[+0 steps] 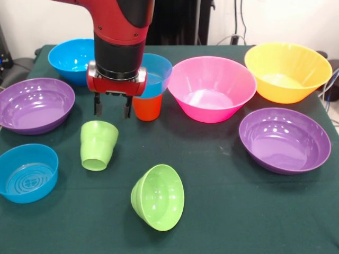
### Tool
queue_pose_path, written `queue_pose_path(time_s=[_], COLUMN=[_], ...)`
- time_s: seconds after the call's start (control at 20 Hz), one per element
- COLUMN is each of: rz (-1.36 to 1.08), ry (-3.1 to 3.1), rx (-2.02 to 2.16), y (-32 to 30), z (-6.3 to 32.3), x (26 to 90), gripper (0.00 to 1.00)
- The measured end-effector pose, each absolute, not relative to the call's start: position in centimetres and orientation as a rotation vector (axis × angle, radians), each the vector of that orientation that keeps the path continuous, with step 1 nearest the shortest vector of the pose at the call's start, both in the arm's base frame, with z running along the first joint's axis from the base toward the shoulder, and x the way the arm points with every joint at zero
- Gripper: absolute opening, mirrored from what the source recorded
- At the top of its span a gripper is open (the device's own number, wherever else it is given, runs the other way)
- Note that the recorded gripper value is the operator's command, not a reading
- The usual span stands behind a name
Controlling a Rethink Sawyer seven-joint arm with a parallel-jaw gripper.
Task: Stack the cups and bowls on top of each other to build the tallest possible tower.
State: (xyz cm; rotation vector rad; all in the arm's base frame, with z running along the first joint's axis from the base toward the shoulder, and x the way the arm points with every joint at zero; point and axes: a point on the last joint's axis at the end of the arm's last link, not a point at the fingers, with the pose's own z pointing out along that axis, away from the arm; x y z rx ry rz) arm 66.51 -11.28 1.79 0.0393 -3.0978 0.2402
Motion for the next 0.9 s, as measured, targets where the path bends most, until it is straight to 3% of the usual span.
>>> queue_pose_path(time_s=[0.9], rz=[0.237], ry=[-3.096], rx=[0.067], y=[-13.2], z=[1.1], x=[65.7], gripper=[1.00])
